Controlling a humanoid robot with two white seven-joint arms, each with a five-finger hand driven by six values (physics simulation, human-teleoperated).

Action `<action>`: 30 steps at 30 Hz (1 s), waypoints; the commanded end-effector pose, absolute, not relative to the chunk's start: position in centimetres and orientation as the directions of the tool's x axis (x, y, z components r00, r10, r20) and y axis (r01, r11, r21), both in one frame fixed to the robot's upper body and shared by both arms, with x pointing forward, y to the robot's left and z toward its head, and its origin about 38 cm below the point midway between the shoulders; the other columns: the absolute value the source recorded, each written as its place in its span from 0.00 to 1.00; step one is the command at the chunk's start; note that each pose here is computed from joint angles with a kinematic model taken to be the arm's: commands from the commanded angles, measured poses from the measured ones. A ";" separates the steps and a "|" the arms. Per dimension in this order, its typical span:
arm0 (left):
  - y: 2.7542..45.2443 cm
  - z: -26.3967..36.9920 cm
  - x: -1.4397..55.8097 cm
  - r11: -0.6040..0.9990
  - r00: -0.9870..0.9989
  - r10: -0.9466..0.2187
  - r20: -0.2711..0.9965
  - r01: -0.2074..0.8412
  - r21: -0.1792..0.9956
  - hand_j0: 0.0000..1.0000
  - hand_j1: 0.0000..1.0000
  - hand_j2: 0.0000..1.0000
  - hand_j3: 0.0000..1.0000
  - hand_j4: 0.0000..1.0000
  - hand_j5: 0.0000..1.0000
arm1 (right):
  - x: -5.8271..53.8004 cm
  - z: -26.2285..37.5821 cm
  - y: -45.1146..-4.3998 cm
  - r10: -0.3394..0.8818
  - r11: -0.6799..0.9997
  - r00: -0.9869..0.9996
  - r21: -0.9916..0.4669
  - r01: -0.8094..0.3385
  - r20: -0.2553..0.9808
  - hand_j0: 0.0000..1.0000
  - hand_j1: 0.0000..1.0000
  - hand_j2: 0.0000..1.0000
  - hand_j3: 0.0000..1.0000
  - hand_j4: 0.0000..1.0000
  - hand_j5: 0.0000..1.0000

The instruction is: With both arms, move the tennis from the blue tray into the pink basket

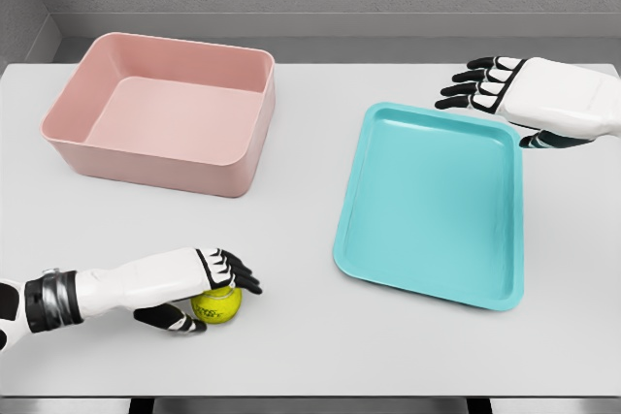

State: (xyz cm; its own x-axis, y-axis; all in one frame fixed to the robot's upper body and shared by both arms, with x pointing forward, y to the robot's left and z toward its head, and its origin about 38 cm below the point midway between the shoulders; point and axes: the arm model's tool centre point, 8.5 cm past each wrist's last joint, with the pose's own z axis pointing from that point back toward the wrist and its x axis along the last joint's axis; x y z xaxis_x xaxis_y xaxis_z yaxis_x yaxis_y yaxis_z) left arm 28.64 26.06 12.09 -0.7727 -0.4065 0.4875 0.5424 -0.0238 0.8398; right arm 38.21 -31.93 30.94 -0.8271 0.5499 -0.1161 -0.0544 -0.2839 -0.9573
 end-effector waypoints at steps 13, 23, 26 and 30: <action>26.3 12.3 28.8 -0.036 -0.772 -0.412 0.483 0.544 0.839 0.61 0.61 0.61 0.61 0.61 0.61 | 38.2 31.0 -32.0 0.552 -0.278 -0.826 -0.959 -0.055 -0.113 1.00 1.00 1.00 1.00 1.00 1.00; 27.4 13.9 30.1 -0.064 -0.793 -0.431 0.430 0.502 0.863 0.55 0.55 0.55 0.55 0.55 0.55 | 38.2 31.0 -32.0 0.552 -0.278 -0.826 -0.959 -0.055 -0.113 1.00 1.00 1.00 1.00 1.00 1.00; 27.7 14.3 30.3 -0.074 -0.797 -0.439 0.416 0.493 0.867 0.52 0.52 0.52 0.52 0.52 0.52 | 38.2 31.0 -32.0 0.552 -0.278 -0.826 -0.959 -0.055 -0.113 1.00 1.00 1.00 1.00 1.00 1.00; 28.8 15.1 30.8 -0.100 -0.800 -0.460 0.385 0.477 0.873 0.47 0.47 0.47 0.47 0.47 0.47 | 38.2 31.0 -32.0 0.552 -0.278 -0.826 -0.959 -0.055 -0.113 1.00 1.00 1.00 1.00 1.00 1.00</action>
State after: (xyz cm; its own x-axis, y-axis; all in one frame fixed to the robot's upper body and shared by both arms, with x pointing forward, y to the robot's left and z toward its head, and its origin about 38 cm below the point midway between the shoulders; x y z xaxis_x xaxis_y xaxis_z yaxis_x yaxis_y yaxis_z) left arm 30.89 28.22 15.11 -0.8081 -0.4479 0.3826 0.4687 -0.0956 0.8781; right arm 38.22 -31.93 30.97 -0.8269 0.5502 -0.1165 -0.0532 -0.2828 -0.9577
